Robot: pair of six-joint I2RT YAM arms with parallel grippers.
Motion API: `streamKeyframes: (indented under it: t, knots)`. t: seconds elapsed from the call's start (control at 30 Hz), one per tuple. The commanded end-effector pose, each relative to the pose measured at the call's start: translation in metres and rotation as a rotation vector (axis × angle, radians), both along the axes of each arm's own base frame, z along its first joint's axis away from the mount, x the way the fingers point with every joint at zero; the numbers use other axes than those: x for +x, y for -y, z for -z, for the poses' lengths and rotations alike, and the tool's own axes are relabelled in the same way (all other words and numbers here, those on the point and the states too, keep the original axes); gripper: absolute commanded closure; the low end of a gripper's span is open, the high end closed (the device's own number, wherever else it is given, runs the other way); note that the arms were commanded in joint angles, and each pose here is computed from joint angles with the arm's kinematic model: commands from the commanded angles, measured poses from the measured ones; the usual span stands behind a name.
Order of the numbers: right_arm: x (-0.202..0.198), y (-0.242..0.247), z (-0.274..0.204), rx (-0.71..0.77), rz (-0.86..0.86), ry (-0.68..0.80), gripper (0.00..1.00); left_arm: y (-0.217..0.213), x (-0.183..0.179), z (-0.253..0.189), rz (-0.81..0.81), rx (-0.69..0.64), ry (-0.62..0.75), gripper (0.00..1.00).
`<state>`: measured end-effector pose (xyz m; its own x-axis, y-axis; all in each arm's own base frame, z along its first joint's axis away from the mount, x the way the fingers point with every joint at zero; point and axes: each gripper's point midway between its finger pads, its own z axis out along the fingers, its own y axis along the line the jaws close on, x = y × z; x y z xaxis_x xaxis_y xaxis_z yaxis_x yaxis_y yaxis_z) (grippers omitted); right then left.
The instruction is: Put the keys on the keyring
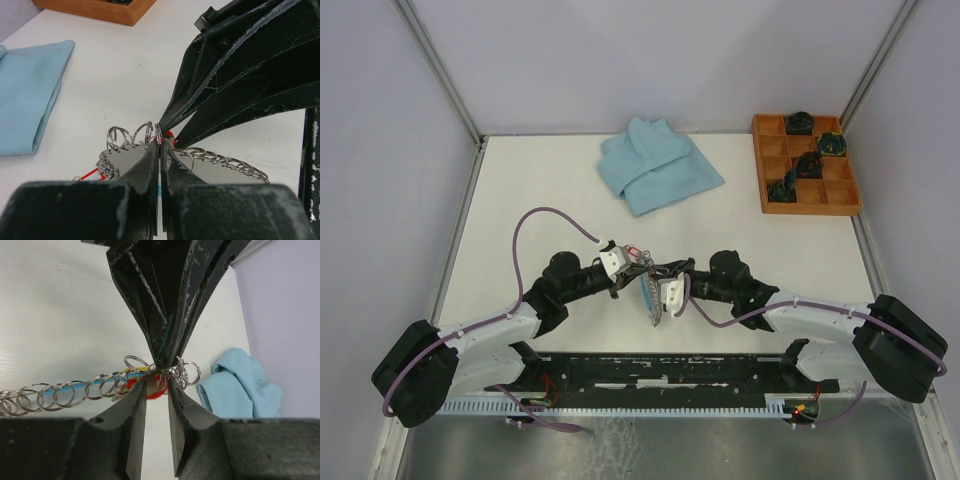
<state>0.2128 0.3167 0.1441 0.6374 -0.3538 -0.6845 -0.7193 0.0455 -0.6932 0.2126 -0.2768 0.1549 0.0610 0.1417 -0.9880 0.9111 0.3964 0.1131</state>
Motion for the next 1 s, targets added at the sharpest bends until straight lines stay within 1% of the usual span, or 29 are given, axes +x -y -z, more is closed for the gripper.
streamKeyframes:
  t: [0.0,0.17,0.27,0.4,0.53,0.7,0.97]
  knots:
    - [0.015,0.000,-0.020,0.073,0.071,0.052,0.70,0.009,0.001,-0.036,0.027,-0.100,0.049,0.97]
    - [0.021,0.003,-0.026,0.100,0.113,0.057,0.74,0.009,0.000,-0.036,0.031,-0.100,0.051,0.97]
    - [0.021,0.004,-0.028,0.107,0.118,0.054,0.75,0.010,-0.001,-0.035,0.034,-0.098,0.050,0.97]
    - [0.017,0.002,-0.026,0.110,0.098,0.043,0.72,0.010,0.000,-0.035,0.035,-0.097,0.050,0.97]
    - [0.014,0.010,-0.022,0.119,0.118,0.021,0.68,0.006,0.001,-0.035,0.014,-0.091,0.062,0.97]
    - [0.008,0.018,-0.025,0.177,0.153,-0.067,0.61,0.003,0.002,-0.038,0.000,-0.093,0.077,0.97]
    - [-0.002,0.014,-0.019,0.232,0.128,-0.166,0.60,0.005,0.000,-0.039,0.015,-0.104,0.084,0.97]
